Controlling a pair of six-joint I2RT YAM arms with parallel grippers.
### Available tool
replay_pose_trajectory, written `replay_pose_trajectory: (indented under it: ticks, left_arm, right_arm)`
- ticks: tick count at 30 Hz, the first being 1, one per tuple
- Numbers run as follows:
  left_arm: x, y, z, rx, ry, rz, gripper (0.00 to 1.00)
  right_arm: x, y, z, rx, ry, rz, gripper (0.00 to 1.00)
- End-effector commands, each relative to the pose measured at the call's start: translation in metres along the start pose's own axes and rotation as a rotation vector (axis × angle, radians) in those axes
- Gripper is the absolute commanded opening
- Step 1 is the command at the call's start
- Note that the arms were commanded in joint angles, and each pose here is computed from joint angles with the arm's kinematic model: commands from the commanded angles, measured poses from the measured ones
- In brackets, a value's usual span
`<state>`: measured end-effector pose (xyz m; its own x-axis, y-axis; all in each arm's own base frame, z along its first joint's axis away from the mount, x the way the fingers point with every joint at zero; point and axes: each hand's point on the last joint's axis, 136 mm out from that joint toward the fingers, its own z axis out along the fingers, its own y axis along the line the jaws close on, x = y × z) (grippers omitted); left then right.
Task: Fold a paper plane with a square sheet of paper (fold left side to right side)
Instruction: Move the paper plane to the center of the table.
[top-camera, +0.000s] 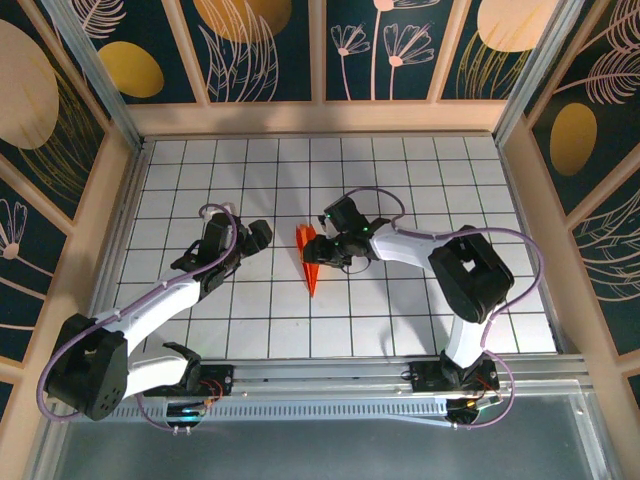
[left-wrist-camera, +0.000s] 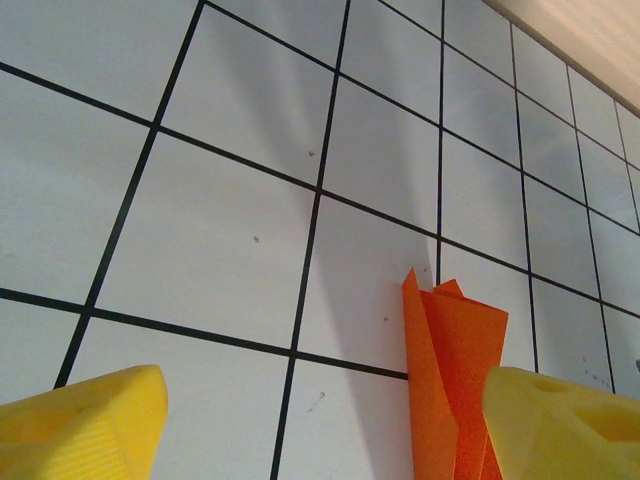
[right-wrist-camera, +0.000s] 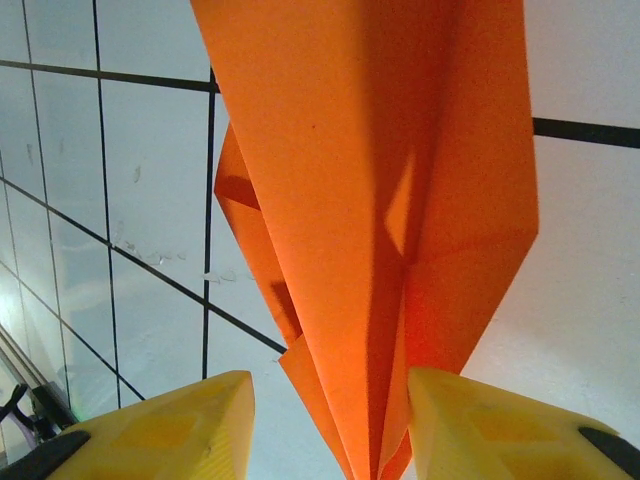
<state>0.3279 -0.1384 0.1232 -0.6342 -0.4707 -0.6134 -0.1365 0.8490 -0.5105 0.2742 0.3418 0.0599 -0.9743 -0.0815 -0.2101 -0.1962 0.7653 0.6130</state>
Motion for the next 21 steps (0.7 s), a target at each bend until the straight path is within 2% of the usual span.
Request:
replay_pose_trajectory:
  ticks: [1, 21]
  left_arm:
    - [-0.0014, 0.0051, 0.0018, -0.028, -0.002, 0.019, 0.82]
    - [0.0000, 0.0050, 0.0043, -0.032, 0.009, 0.031, 0.82]
  right_arm:
    - [0.0002, -0.0039, 0.0041, 0.052, 0.009, -0.001, 0.45]
    - [-0.0006, -0.0032, 0.0136, 0.125, 0.021, -0.028, 0.47]
